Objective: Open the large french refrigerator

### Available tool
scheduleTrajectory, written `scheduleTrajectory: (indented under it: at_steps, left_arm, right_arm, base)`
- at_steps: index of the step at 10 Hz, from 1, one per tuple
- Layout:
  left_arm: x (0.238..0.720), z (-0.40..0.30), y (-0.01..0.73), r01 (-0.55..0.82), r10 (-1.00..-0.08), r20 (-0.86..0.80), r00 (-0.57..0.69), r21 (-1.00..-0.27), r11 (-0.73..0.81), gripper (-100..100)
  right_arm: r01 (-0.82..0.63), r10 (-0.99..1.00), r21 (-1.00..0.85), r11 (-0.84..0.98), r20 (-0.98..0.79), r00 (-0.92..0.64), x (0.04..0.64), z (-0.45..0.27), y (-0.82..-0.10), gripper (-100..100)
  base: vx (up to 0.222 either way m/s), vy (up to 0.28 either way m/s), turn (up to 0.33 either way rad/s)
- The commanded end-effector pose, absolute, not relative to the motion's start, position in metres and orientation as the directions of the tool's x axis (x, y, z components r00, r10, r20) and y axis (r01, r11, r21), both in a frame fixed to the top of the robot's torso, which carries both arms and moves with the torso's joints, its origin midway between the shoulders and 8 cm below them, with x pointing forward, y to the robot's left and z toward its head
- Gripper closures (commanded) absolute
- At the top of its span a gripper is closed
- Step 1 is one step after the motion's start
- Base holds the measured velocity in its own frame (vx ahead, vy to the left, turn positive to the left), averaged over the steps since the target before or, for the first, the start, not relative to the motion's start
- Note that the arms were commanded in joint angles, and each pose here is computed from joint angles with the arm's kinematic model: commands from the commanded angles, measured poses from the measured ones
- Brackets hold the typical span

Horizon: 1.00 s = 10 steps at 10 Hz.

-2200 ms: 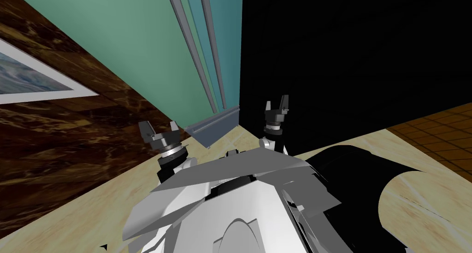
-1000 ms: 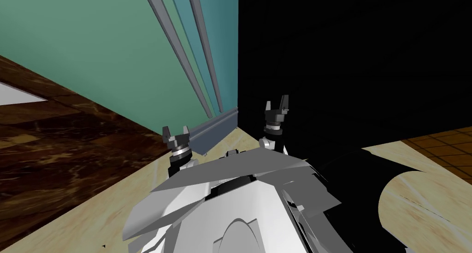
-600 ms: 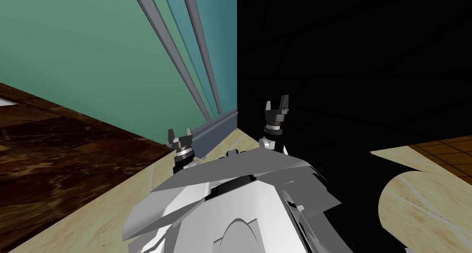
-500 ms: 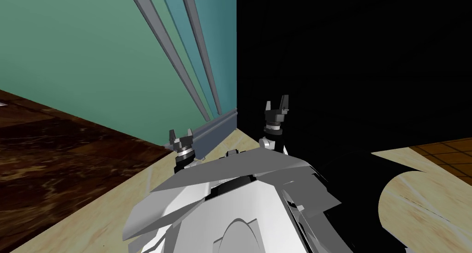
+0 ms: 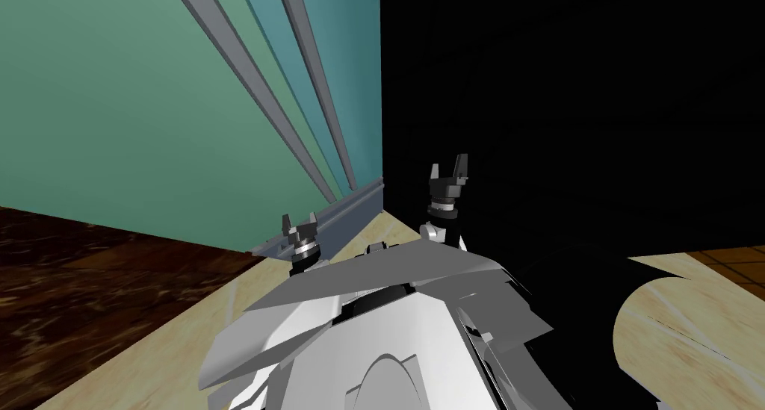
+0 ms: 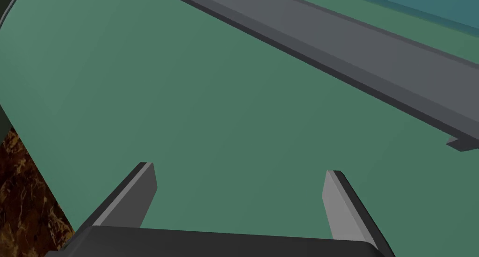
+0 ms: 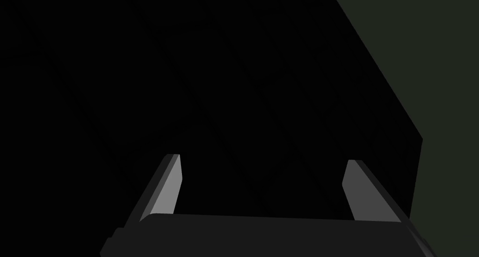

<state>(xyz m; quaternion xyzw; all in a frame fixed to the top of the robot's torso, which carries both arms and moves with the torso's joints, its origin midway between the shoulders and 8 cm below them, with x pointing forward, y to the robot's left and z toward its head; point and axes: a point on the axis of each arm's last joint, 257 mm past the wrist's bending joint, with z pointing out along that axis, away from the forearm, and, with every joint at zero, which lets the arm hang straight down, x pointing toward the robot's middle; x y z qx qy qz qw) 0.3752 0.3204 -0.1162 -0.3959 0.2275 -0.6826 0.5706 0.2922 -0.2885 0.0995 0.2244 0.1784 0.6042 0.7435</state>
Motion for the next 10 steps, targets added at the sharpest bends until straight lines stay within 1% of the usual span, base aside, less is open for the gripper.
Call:
scheduleTrajectory:
  at_steps: [1,7,10]
  left_arm:
    - [0.377,-0.138,0.323,0.578,-0.944,0.327,-0.038,-0.764,-0.288,-100]
    - [0.378,-0.192,0.327,0.521,-0.899,0.437,-0.034,-0.760,-0.389,-100]
    - [0.377,-0.214,0.329,0.498,-0.880,0.474,-0.029,-0.757,-0.424,-100]
  right_arm:
    - [-0.818,0.978,0.549,0.169,0.006,0.206,0.292,0.100,-0.288,0]
    - [-0.818,0.978,0.549,0.169,0.006,0.206,0.292,0.099,-0.288,0]
    - [-0.818,0.978,0.549,0.169,0.006,0.206,0.292,0.100,-0.288,0]
  base:
    - [0.098,-0.003,-0.053]
    - [0.132,-0.018,-0.047]
    - [0.104,-0.002,-0.031]
